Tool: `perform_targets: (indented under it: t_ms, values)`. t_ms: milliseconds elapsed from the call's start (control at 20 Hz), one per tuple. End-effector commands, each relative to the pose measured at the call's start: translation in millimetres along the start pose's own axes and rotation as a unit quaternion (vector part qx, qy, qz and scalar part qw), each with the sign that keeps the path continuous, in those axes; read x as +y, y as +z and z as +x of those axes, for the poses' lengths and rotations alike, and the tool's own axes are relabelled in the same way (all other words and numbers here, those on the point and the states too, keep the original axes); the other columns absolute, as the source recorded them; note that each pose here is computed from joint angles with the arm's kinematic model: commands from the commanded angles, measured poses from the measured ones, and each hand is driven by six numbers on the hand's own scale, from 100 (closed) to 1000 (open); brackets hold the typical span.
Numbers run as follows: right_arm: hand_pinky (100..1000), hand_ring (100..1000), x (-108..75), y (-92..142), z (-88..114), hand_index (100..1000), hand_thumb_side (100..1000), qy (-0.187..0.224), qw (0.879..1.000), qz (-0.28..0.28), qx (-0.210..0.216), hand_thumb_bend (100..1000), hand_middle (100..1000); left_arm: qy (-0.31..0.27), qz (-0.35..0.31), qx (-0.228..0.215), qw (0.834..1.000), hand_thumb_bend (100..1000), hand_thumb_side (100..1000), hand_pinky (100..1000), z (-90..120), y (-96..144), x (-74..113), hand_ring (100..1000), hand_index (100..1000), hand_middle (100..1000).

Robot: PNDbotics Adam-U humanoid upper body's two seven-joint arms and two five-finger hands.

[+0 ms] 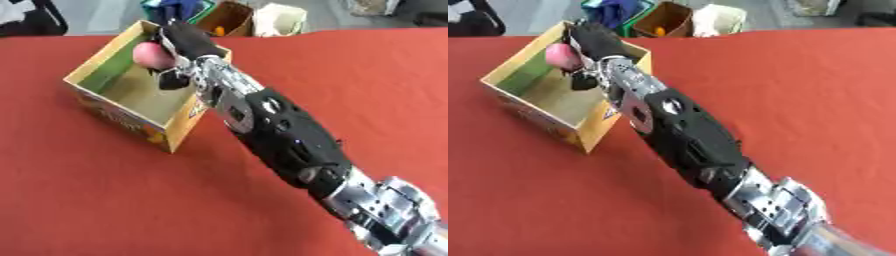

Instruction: Pick up objects on the table and place them in the box.

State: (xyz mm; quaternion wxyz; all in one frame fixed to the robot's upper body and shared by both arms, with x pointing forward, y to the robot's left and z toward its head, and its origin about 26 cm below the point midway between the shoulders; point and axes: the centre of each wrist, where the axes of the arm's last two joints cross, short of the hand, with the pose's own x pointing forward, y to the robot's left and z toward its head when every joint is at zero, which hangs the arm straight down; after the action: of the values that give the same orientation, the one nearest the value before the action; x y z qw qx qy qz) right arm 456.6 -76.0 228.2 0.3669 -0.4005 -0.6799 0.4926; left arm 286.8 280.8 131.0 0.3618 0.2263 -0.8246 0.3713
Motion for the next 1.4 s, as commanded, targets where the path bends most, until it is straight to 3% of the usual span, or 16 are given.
perform_targets:
  t_ms: [50,200,250,300,450,750,950,1100,1400]
  values:
    - [374,560,-8.2,-7.6,4.5,651,100,0.016,1.0,0.001,-0.014,100,493,0.006,-0.006,-0.007,1.0,100,488,208,3.8,-2.4,-2.1,251,336,237]
    - [387,568,-9.2,-9.7,4.5,662,100,0.028,0.999,0.023,-0.014,100,502,0.005,-0.006,-0.006,1.0,100,488,208,3.6,-2.4,-2.0,251,336,237]
    - [464,646,-10.4,-10.4,4.9,803,177,0.038,0.999,0.029,-0.014,100,615,0.005,-0.007,-0.006,1.0,100,488,208,3.7,-2.4,-2.1,251,336,237]
    - [497,698,-13.5,-11.5,5.8,862,252,0.04,0.999,0.036,-0.011,122,673,0.005,-0.007,-0.006,1.0,100,488,209,3.7,-2.4,-2.2,251,336,237]
    - [570,779,-25.1,-13.4,8.4,925,327,0.056,0.997,0.048,0.001,462,762,0.005,-0.008,-0.006,1.0,100,487,208,3.7,-2.4,-2.4,251,335,237]
    - [617,816,-39.0,-16.5,12.6,947,285,0.1,0.991,0.09,0.012,574,787,0.005,-0.011,-0.003,1.0,100,487,209,3.5,-2.7,-3.1,251,335,236]
    - [592,804,-58.0,-13.8,16.9,942,294,0.091,0.992,0.085,-0.004,594,774,0.003,-0.008,-0.005,1.0,100,486,208,3.9,-4.0,-2.9,251,335,237]
    - [553,781,-89.0,-3.0,23.3,927,388,0.07,0.996,0.043,-0.03,580,747,0.003,-0.005,-0.008,1.0,100,485,208,4.7,-5.1,-3.1,251,335,237]
    - [468,733,-159.1,65.2,26.9,882,556,-0.003,0.991,-0.109,-0.082,386,687,0.003,-0.003,-0.012,1.0,100,490,210,6.4,-6.5,-4.4,251,335,238]
